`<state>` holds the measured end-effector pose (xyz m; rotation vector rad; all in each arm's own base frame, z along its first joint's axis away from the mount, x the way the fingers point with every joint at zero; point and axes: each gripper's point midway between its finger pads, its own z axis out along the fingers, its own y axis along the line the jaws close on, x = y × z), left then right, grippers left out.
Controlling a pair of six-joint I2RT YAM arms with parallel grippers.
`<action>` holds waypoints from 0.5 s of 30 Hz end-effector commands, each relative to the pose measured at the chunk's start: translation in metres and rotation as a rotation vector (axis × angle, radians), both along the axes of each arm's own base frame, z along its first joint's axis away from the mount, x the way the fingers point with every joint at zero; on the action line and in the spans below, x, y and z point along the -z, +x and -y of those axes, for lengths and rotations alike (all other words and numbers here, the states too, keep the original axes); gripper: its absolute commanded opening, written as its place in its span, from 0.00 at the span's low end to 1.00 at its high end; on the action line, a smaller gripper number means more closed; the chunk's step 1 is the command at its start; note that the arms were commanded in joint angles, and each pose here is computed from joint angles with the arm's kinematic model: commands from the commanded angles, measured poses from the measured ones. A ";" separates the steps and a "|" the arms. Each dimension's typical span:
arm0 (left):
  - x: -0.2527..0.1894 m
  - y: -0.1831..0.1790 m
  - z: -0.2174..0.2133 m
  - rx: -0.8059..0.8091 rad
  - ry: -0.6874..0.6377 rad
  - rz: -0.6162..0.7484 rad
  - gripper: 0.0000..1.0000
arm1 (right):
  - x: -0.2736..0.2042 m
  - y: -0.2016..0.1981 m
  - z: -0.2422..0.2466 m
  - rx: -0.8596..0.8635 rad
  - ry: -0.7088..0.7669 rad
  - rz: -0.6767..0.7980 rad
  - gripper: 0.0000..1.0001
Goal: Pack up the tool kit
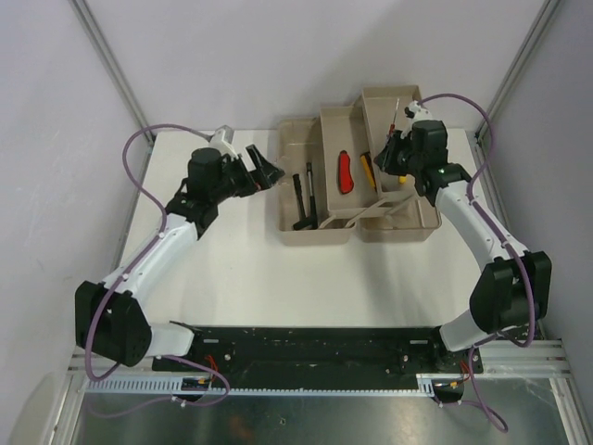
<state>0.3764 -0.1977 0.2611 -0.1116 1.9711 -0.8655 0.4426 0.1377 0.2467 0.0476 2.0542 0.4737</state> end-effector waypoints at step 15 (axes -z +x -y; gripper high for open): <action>0.049 0.012 -0.008 -0.044 0.093 -0.105 0.98 | -0.028 0.013 0.045 0.195 -0.091 0.061 0.27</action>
